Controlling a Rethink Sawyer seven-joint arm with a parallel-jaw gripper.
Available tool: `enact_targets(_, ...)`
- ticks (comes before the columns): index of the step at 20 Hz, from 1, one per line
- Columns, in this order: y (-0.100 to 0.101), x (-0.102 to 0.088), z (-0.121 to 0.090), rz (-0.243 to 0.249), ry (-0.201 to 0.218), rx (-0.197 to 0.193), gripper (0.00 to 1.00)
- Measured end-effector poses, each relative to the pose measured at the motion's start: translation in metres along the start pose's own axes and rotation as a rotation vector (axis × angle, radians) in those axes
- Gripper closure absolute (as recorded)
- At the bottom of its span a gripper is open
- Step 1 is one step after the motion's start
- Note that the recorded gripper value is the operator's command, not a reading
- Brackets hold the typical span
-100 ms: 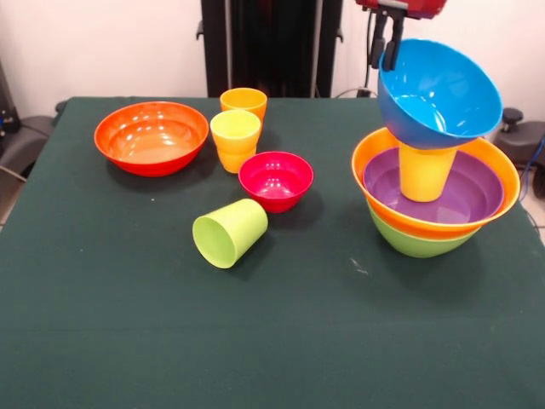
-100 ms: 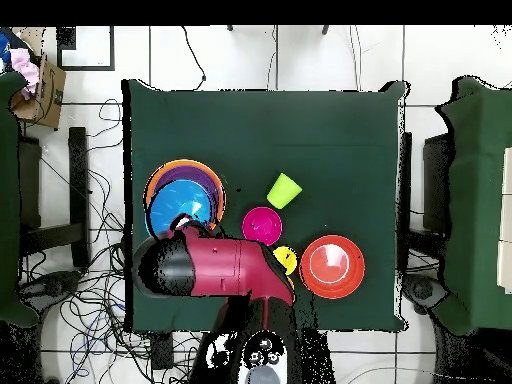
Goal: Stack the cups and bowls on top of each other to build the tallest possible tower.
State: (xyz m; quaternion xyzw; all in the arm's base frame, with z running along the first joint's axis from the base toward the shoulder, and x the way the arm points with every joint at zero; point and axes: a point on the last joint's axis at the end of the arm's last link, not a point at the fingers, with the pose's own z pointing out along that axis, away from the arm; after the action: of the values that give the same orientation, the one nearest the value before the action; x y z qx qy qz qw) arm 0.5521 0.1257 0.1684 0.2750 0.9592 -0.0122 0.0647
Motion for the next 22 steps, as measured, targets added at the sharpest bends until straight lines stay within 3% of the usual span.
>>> enact_targets(15,0.004,0.004,-0.002,-0.009,-0.003,-0.004,1.0)
enact_targets(22,0.006,0.004,0.012,-0.013,-0.031,-0.021,1.0)
